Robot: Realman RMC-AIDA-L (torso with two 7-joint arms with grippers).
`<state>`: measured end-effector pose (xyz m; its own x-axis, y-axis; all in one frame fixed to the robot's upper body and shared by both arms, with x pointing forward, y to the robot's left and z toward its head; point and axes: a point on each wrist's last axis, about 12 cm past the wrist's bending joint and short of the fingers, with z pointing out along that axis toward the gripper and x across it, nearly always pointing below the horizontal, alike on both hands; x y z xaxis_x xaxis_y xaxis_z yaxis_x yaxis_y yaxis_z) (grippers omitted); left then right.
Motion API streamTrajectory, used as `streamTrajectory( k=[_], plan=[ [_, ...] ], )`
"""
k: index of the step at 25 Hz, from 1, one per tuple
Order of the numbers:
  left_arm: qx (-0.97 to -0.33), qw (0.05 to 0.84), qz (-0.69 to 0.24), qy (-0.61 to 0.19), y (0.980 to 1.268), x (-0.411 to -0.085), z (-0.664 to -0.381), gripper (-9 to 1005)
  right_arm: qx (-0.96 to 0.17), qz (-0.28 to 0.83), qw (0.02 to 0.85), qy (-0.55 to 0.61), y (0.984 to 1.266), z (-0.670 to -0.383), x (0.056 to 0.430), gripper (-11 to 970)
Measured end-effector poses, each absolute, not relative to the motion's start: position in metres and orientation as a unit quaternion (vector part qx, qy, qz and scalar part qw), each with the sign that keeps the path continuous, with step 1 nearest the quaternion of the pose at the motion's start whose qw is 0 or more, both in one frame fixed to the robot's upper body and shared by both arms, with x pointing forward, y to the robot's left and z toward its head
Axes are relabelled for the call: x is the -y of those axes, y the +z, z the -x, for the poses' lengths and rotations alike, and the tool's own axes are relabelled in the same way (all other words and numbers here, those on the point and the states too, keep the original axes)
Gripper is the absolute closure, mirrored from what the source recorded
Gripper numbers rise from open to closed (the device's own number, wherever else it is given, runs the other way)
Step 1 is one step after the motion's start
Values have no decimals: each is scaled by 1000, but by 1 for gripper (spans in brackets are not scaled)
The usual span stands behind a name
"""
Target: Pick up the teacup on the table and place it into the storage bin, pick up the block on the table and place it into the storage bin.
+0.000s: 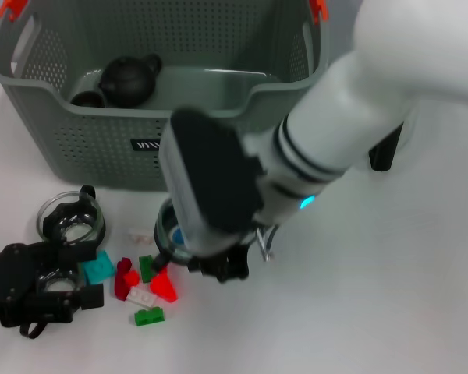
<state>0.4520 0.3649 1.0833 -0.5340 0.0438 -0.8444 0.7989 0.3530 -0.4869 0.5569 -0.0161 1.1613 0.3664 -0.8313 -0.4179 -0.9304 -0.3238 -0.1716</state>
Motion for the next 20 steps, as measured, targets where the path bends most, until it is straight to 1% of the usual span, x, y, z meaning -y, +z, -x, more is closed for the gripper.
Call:
streamTrajectory(
  k=[4, 9, 12, 14, 17, 20],
  plan=[
    [-729, 384, -289, -488, 1083, -367, -449, 56, -576, 771, 222, 155, 1196, -567, 24, 897],
    [-728, 379, -296, -489, 1083, -366, -449, 56, -589, 738, 278, 179, 1245, -577, 36, 896],
    [-725, 378, -303, -489, 1084, -365, -451, 56, -597, 702, 327, 208, 1280, -590, 46, 896],
    [-723, 378, -308, -489, 1085, -364, -454, 56, -605, 676, 359, 218, 1296, -601, 53, 896],
    [-720, 377, -317, -489, 1087, -361, -458, 56, -620, 641, 397, 216, 1309, -617, 64, 896],
    [-718, 373, -326, -488, 1089, -358, -463, 56, -648, 603, 422, 195, 1309, -637, 73, 895]
  ],
)
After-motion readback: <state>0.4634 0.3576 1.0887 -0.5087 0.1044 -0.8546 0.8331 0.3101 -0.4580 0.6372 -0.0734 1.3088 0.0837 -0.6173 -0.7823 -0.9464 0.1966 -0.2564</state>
